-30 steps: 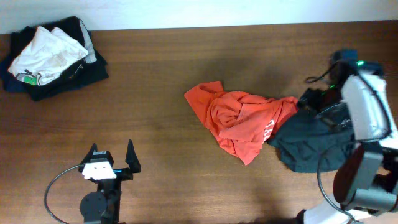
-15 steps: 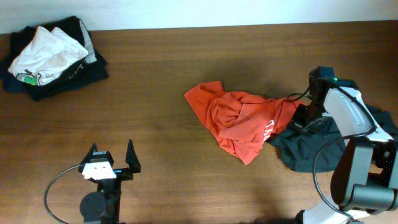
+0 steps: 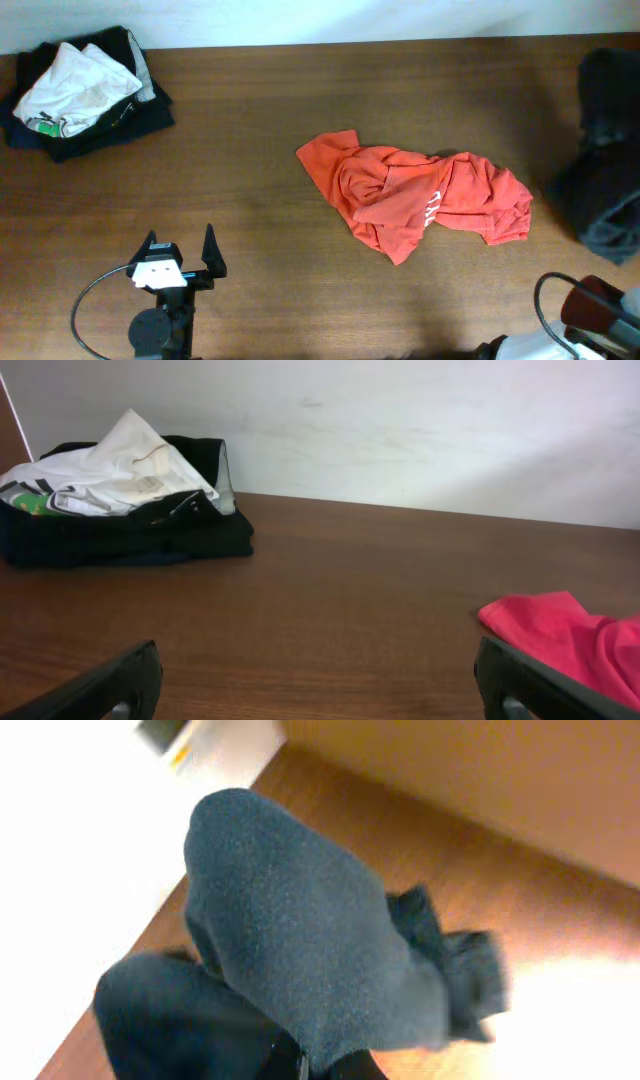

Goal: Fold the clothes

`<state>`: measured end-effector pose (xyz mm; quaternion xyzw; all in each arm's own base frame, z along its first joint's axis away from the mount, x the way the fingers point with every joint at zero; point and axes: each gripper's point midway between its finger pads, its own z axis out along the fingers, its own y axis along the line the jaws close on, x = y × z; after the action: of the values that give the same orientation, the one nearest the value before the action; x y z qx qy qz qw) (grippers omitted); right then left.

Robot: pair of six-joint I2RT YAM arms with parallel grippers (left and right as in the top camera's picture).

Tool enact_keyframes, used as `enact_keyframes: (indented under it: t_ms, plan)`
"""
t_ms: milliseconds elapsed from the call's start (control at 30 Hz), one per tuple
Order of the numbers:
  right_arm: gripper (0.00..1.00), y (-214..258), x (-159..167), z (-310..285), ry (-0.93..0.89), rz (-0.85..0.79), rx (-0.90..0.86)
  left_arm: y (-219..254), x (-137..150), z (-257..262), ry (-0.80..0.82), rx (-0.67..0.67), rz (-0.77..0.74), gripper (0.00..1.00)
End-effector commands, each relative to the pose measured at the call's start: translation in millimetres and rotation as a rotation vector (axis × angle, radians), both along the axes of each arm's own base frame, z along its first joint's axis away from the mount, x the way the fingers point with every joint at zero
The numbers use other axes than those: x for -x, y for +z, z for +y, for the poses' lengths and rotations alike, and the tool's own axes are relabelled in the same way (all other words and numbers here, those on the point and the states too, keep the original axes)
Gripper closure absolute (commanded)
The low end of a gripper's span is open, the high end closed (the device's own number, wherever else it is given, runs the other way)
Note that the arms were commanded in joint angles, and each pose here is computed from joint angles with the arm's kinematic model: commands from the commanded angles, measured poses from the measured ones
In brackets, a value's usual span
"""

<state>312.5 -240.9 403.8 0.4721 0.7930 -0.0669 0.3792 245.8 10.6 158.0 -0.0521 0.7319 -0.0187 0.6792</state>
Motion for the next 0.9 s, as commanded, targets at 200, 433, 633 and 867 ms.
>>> enact_keyframes:
  t_ms: [200, 433, 633, 867]
  plan:
    - [0.70, -97, 65, -111, -0.352, 0.374, -0.065, -2, 0, 1, 0.006, 0.006, 0.003, 0.01]
    - [0.01, -117, 4, -65, -0.105, 0.215, -0.297, -2, 0, 1, 0.005, 0.006, 0.003, 0.01]
    - [0.01, -125, -50, 39, 0.201, 0.331, -0.301, -2, 0, 1, 0.005, 0.006, 0.003, 0.01]
    - [0.01, -129, -73, 212, 0.760, 0.467, -0.221, -2, 0, 1, 0.006, 0.006, 0.003, 0.01]
